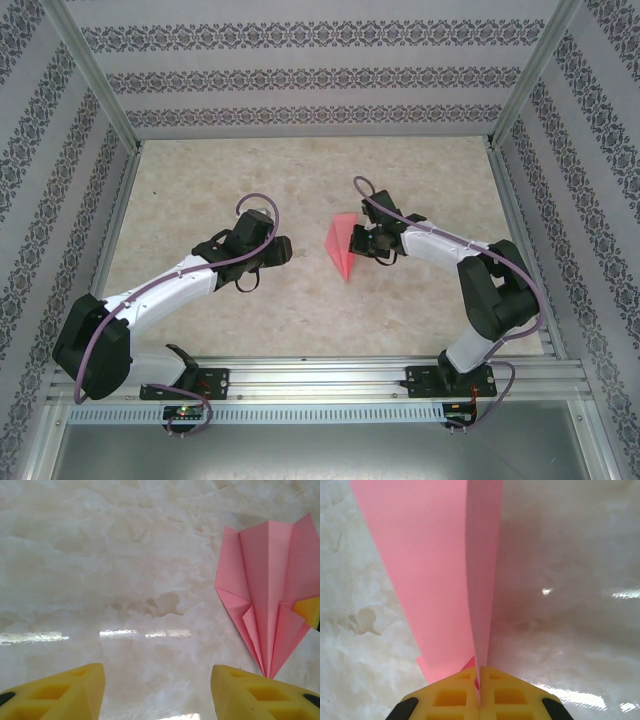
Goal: Fold a paper plane with a square sheet of paper (fold left side to right side)
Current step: Turn over the paper plane at the center of the table, then pick up the paper plane at the center of the table.
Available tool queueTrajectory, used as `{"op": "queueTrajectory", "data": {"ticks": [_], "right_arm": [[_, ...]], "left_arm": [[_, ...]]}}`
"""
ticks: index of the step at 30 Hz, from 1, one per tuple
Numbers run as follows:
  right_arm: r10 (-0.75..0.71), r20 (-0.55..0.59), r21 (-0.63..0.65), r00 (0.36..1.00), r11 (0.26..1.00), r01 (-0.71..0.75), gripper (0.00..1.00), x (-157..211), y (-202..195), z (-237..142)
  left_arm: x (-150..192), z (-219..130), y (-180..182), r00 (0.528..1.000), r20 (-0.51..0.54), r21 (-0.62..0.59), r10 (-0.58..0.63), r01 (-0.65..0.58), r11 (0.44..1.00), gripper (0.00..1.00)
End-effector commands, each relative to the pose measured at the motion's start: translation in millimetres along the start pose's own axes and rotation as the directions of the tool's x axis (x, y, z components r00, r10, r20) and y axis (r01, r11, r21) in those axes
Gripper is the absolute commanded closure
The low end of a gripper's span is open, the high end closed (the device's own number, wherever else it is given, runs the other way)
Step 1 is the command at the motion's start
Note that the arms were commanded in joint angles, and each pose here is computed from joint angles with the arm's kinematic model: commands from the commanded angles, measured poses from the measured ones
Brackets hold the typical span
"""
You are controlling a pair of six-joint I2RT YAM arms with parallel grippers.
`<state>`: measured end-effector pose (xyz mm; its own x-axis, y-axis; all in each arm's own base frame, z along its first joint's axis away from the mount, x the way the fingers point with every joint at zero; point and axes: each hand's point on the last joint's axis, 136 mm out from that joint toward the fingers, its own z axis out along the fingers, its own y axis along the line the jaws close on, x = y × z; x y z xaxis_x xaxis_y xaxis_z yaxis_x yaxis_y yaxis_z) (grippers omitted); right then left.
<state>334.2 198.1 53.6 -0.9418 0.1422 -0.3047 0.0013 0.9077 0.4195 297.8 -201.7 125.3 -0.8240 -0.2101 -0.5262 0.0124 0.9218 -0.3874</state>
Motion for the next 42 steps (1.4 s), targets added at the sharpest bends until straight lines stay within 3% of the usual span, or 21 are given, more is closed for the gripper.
{"op": "queueTrajectory", "data": {"ticks": [1,7,12,19,23,26,36,42], "right_arm": [[-0.03,-0.019,-0.083,0.999,0.996,0.029,0.97,-1,-8,1],[-0.002,0.01,0.08,1.0,0.997,0.001,0.68,-13,-48,-15],[-0.058,0.066,0.168,0.996,0.985,0.047,0.61,-20,-42,-52],[-0.305,0.008,0.216,0.952,0.93,0.296,0.48,5,26,-52],[-0.355,-0.069,0.29,0.932,0.887,0.36,0.39,12,33,-36],[-0.375,-0.097,0.319,0.922,0.866,0.386,0.34,12,34,-29],[-0.389,-0.175,0.313,0.905,0.849,0.425,0.28,19,31,0],[-0.406,-0.193,0.307,0.893,0.84,0.448,0.35,21,35,14]], "left_arm": [[-10,-9,0,1.0,0.026,-0.006,0.006,-0.006,1.0,0.41],[-10,-10,0,1.0,0.025,-0.009,0.013,-0.013,1.0,0.4],[-14,-12,0,0.999,0.041,-0.016,0.022,-0.021,1.0,0.39],[-17,-15,7,0.998,0.066,-0.054,0.016,-0.012,0.998,0.17],[-17,-17,13,0.997,0.08,-0.068,0.002,0.003,0.998,0.01],[-15,-18,15,0.997,0.078,-0.077,0.007,-0.001,0.997,0.0],[-10,-18,18,0.998,0.064,-0.08,0.003,0.003,0.997,0.0],[-9,-18,19,0.998,0.061,-0.087,0.005,0.0,0.996,0.0]]}}
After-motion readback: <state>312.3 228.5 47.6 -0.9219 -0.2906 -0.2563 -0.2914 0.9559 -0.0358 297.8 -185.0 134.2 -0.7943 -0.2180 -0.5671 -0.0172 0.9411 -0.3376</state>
